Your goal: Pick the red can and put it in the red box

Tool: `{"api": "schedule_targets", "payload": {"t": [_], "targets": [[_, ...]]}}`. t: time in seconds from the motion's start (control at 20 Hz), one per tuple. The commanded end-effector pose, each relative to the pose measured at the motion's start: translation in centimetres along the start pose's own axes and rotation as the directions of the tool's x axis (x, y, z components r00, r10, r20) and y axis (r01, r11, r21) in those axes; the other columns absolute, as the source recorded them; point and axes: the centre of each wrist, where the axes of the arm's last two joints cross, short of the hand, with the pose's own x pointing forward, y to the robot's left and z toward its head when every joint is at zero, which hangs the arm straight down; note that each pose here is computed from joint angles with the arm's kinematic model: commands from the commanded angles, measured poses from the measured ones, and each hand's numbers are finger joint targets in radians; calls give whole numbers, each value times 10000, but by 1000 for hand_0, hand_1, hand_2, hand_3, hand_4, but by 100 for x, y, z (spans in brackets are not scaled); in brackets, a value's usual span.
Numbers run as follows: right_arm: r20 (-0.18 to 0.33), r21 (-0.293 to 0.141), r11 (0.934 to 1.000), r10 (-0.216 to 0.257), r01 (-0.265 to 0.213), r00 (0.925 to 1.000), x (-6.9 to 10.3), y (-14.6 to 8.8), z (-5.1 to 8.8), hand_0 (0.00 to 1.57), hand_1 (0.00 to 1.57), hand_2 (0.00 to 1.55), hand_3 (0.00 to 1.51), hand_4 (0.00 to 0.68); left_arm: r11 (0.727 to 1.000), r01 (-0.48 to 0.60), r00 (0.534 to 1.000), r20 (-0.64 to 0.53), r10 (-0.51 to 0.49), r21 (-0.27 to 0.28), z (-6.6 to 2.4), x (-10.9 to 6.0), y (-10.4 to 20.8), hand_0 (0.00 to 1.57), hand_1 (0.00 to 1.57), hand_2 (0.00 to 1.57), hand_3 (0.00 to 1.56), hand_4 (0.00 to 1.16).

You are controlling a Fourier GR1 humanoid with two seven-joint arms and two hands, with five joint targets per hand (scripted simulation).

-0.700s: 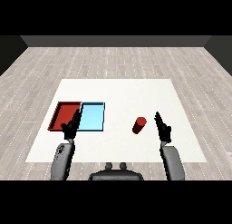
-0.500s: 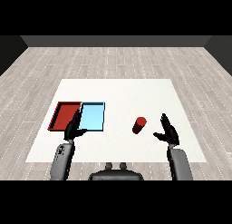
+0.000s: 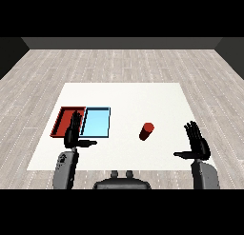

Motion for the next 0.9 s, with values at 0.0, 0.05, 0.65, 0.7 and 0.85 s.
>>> {"api": "schedule_targets", "payload": {"t": [0.0, 0.05, 0.65, 0.7, 0.85], "targets": [[714, 145, 9997, -224, 214, 9972, -164, -115, -35, 0, 0, 0, 0, 0, 9997, -238, 9968, 759, 240, -36, 191, -186, -235, 0, 0, 0, 0, 0], [531, 140, 9997, -187, 180, 9984, -128, -201, 234, 0, 0, 0, 0, 0, 9998, -209, 9973, 698, 214, -74, 114, -47, 193, 0, 0, 0, 0, 0], [421, 322, 9988, -376, 363, 9984, -135, -170, 90, 0, 0, 0, 0, 0, 9982, -594, 9960, 669, 589, 54, 154, -219, 171, 0, 0, 0, 0, 0], [302, 167, 9986, -516, 511, 9982, -304, -25, -39, 0, 0, 0, 0, 0, 9993, -376, 9957, 845, 374, 4, 148, -200, -72, 0, 0, 0, 0, 0], [117, 290, 9981, -556, 553, 9984, -171, -69, -1, 0, 0, 0, 0, 0, 9985, -538, 9954, 785, 540, -47, 133, 16, 187, 0, 0, 0, 0, 0]]}}
